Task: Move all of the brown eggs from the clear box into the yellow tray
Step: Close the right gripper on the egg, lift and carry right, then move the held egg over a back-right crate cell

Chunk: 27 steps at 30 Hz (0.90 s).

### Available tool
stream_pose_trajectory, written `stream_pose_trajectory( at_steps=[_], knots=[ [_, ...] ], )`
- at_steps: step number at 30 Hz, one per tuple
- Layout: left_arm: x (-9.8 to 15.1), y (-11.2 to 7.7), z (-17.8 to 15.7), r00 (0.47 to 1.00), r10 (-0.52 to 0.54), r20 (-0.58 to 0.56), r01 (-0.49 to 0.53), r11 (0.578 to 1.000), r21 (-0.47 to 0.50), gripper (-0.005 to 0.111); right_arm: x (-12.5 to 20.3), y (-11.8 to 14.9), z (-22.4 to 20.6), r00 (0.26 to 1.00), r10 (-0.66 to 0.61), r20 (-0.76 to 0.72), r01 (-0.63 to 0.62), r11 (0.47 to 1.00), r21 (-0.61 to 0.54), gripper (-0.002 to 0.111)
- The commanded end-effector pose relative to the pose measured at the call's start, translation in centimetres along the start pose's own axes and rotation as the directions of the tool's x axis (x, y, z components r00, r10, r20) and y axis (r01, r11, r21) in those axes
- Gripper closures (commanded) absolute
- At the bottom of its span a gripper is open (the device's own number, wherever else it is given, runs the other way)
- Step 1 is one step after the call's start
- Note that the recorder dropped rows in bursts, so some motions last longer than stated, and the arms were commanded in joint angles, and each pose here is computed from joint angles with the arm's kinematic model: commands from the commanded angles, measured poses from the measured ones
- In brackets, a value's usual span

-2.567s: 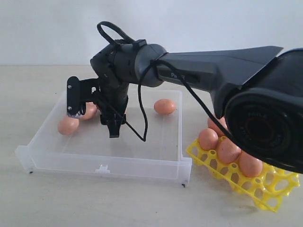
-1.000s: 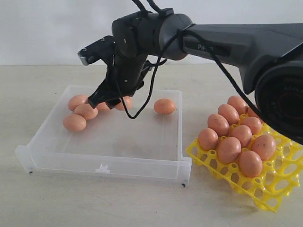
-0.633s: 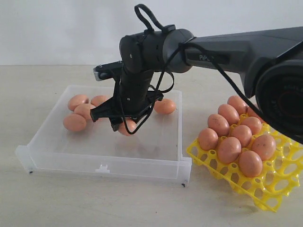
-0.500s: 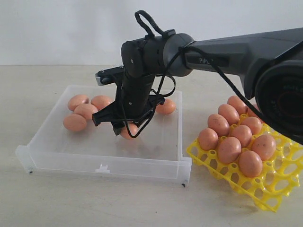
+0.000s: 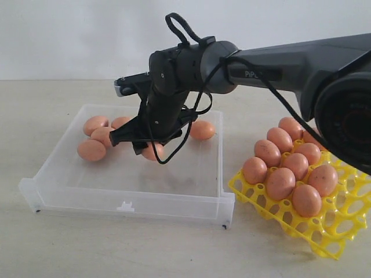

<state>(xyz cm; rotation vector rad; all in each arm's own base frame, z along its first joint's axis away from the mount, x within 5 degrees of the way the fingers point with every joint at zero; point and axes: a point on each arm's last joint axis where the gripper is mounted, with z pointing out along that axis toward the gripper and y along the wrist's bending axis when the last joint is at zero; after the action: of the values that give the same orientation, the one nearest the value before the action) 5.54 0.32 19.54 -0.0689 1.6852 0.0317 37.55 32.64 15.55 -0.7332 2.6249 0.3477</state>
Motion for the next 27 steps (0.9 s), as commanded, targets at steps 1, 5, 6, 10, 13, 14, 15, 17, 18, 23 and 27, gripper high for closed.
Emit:
stream_pose_trajectory(
  at_steps=[1,5,6,10,13,14,15,17,18,23,27],
  knots=[
    [0.1,0.0,0.0,1.000,0.004,0.000,-0.004,1.000,-0.001,0.111,-0.9,-0.2,-3.0,0.978,0.017,0.207,-0.014,1.000,-0.017,0.108],
    [0.1,0.0,0.0,1.000,0.004,0.000,-0.004,1.000,-0.001,0.111,0.4,-0.8,-5.2,0.924,0.062,0.377,-0.050,0.998,-0.043,0.108],
    [0.1,0.0,0.0,1.000,0.004,0.000,-0.004,1.000,-0.001,0.111,1.1,-1.1,-6.0,0.908,0.063,0.415,-0.049,0.998,-0.044,0.108],
    [0.1,0.0,0.0,1.000,0.004,0.000,-0.004,1.000,-0.001,0.111,3.6,-2.7,-8.7,0.842,0.047,0.537,-0.040,0.999,-0.025,0.108],
    [0.1,0.0,0.0,1.000,0.004,0.000,-0.004,1.000,-0.001,0.111,7.8,-6.5,-12.1,0.767,0.042,0.641,-0.096,0.994,0.050,0.108],
    [0.1,0.0,0.0,1.000,0.004,0.000,-0.004,1.000,-0.001,0.111,8.9,-7.3,-12.5,0.754,0.044,0.656,-0.118,0.991,0.069,0.108],
    [0.1,0.0,0.0,1.000,0.004,0.000,-0.004,1.000,-0.001,0.111,11.1,-9.2,-13.7,0.726,0.065,0.685,-0.189,0.976,0.108,0.108],
    [0.1,0.0,0.0,1.000,0.004,0.000,-0.004,1.000,-0.001,0.111,14.8,-11.6,-14.7,0.724,0.092,0.683,-0.283,0.943,0.173,0.108],
    [0.1,0.0,0.0,1.000,0.004,0.000,-0.004,1.000,-0.001,0.111,15.7,-12.2,-15.1,0.725,0.094,0.683,-0.303,0.933,0.193,0.108],
    [0.1,0.0,0.0,1.000,0.004,0.000,-0.004,1.000,-0.001,0.111,22.2,-16.6,-16.7,0.752,0.118,0.649,-0.434,0.829,0.352,0.108],
    [0.1,0.0,0.0,1.000,0.004,0.000,-0.004,1.000,-0.001,0.111,22.6,-16.7,-16.6,0.768,0.100,0.632,-0.417,0.827,0.376,0.108]
  ],
)
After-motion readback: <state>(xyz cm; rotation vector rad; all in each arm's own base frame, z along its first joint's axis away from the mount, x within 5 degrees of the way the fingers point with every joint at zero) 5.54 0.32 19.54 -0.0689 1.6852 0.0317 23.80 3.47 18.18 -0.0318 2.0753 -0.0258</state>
